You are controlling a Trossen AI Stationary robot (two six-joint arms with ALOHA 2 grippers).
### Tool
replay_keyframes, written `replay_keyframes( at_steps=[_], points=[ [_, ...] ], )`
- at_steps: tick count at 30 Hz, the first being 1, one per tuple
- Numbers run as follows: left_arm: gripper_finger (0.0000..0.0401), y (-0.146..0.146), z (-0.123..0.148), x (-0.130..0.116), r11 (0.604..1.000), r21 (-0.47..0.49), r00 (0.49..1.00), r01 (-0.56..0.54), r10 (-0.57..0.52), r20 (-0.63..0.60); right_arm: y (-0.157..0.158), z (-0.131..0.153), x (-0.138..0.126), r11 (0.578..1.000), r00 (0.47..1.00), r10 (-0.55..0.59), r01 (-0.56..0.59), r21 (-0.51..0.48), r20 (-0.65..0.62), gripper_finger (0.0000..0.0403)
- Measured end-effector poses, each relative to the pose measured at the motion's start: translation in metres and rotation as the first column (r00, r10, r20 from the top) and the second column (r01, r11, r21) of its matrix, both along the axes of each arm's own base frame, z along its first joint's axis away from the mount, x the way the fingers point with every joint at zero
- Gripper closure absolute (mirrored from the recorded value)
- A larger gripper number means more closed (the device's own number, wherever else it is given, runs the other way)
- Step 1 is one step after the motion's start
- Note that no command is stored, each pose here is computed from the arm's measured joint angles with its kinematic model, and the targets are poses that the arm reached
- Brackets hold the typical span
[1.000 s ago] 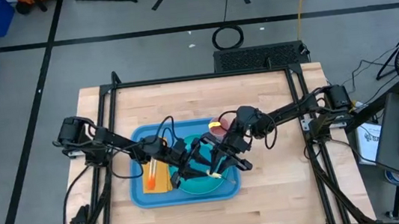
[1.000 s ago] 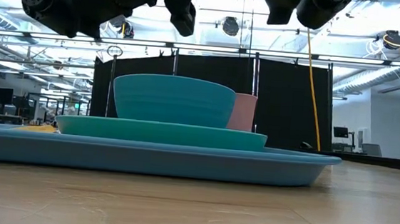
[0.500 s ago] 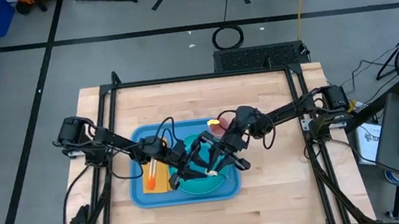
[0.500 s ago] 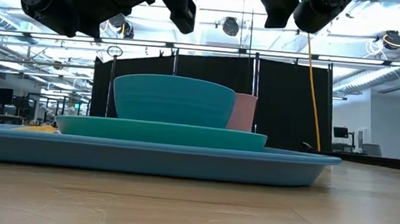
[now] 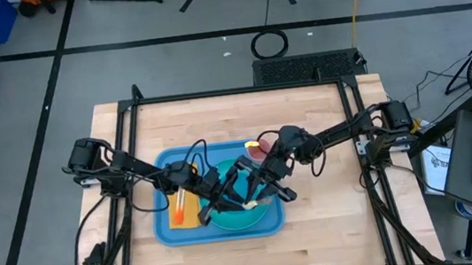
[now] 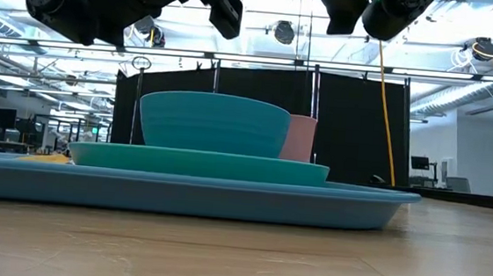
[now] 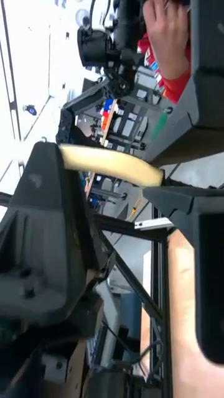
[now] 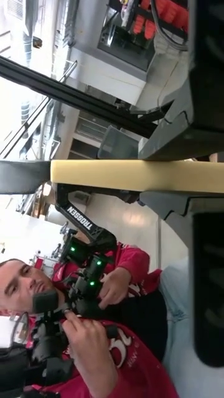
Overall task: Set up tray
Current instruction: Put the yellow knife on the blue serving tray to the left of the orange spoon
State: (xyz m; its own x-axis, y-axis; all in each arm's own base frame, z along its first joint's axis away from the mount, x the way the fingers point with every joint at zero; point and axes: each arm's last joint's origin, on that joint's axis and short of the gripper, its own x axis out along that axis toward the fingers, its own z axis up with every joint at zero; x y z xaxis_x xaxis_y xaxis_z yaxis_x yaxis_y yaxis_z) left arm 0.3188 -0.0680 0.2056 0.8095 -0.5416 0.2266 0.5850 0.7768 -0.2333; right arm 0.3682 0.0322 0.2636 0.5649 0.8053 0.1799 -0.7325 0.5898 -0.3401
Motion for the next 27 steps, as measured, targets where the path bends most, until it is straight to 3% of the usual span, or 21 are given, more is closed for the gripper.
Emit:
replay_keyframes(
  at_steps=[3, 9, 13, 27],
  points=[
    [0.0354, -0.0006, 0.0001, -0.0003, 1.0, 0.004, 1.0, 0.014, -0.014, 0.002, -0.0005, 0.0002, 0.0, 1.0, 1.0, -0.004, 0.004, 0.005, -0.006, 0.0356],
    [0.0341, -0.0002, 0.0004, -0.0002, 1.0, -0.008, 1.0, 0.01, -0.01, -0.001, -0.0014, -0.0002, 0.0004, 1.0, 1.0, -0.012, 0.012, 0.006, -0.012, 0.0356],
    [0.0368, -0.0002, 0.0013, -0.0002, 1.0, -0.027, 1.0, -0.01, 0.01, 0.0, -0.002, 0.0001, 0.0003, 1.0, 1.0, -0.014, 0.014, 0.004, -0.007, 0.0356],
    [0.0368, -0.0089, 0.0049, -0.0023, 0.997, 0.001, 0.994, -0.084, 0.083, 0.072, -0.0023, 0.001, 0.0007, 0.999, 0.999, -0.015, 0.016, 0.034, -0.042, 0.034]
  ],
)
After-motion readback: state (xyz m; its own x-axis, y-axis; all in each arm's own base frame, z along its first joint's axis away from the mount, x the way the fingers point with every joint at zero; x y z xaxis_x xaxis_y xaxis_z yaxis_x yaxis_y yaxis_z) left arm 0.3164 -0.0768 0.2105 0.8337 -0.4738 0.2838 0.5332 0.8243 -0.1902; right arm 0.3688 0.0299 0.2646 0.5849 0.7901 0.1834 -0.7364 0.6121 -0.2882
